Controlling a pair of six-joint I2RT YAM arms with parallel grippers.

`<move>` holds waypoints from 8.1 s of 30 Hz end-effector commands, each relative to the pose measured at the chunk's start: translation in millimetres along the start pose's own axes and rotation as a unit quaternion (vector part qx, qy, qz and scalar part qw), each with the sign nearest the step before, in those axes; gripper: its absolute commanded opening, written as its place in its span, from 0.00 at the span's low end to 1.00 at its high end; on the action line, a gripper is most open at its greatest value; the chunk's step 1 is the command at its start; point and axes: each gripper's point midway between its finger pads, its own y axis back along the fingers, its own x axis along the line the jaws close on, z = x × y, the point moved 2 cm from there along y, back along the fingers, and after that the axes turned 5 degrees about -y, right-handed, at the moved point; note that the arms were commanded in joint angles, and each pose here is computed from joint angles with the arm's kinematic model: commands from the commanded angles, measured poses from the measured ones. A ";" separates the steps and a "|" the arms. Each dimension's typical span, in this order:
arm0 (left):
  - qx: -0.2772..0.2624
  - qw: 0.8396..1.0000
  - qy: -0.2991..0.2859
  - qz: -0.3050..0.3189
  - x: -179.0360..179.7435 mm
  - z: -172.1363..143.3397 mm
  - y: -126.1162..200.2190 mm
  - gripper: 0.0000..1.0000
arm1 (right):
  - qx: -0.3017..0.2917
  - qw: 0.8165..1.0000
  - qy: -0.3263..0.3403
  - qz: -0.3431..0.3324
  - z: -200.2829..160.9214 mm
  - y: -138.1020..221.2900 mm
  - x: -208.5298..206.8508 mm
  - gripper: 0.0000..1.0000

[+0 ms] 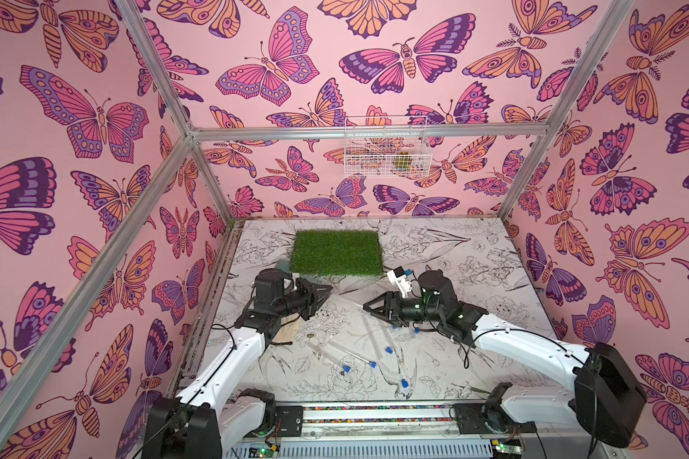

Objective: Remove stoppers from test tubes
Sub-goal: Open the stopper on the test tube, then place the test tube at the center of the board, then place the stopper at the center of the board, then pick up the test tube at the center of the board.

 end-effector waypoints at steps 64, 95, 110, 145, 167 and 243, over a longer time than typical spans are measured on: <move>-0.032 0.999 0.034 -0.006 16.0 -9.5 20.8 0.00 | 0.003 0.999 0.052 0.004 -24.6 16.0 10.4 0.17; 0.007 0.991 -0.022 0.130 44.4 0.4 22.4 0.00 | 0.025 0.987 0.108 -0.112 -27.4 34.7 -7.6 0.17; 0.124 0.954 -0.086 0.258 87.8 8.8 2.6 0.00 | 0.192 0.921 0.156 -0.302 -30.0 -18.8 -43.6 0.18; 0.191 0.924 -0.082 0.322 130.3 57.9 -59.6 0.00 | 0.294 0.802 0.205 -0.478 -5.7 -109.9 -132.0 0.22; 0.209 0.913 -0.092 0.339 138.3 50.6 -82.4 0.00 | 0.221 0.823 0.249 -0.460 13.9 -77.2 -67.2 0.49; 0.128 0.942 -0.205 0.234 35.6 -6.7 1.7 0.47 | 0.212 0.840 0.272 -0.418 -52.7 -27.7 -60.4 0.63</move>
